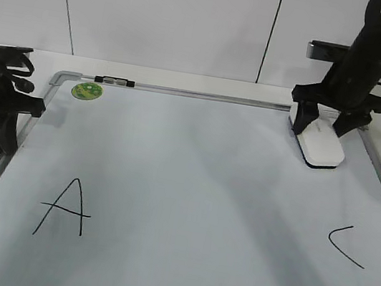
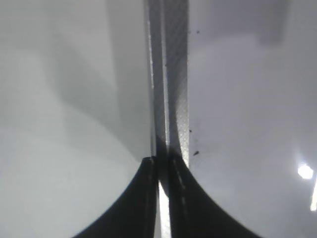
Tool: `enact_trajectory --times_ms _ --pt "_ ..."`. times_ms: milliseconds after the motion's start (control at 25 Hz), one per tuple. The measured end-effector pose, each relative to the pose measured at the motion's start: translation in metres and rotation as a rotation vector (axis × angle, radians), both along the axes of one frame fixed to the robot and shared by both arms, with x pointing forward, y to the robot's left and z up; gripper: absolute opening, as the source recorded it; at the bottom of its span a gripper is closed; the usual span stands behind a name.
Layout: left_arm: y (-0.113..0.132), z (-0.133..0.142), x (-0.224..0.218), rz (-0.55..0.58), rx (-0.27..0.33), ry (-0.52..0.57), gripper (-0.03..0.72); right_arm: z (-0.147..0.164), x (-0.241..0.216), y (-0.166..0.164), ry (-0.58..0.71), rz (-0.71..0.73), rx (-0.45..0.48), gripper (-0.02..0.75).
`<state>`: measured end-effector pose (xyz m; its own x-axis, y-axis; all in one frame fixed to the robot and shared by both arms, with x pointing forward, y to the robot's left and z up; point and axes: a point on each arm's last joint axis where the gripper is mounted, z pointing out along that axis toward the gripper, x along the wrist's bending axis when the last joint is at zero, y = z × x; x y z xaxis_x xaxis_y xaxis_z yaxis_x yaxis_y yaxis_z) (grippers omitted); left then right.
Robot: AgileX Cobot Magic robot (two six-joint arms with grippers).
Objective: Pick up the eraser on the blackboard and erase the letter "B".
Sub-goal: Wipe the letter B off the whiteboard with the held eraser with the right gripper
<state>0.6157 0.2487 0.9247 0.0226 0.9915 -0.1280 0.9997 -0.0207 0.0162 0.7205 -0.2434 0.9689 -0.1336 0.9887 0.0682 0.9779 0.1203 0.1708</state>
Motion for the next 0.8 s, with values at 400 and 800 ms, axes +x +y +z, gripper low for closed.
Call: enact_trajectory --times_ms 400,800 --pt "0.0 0.0 0.0 0.0 0.0 0.0 0.024 -0.001 0.0003 -0.0018 0.0 0.004 -0.021 0.616" --pt "0.0 0.0 0.0 0.0 0.0 0.0 0.025 -0.0011 -0.0007 0.0054 -0.004 0.029 -0.055 0.616"
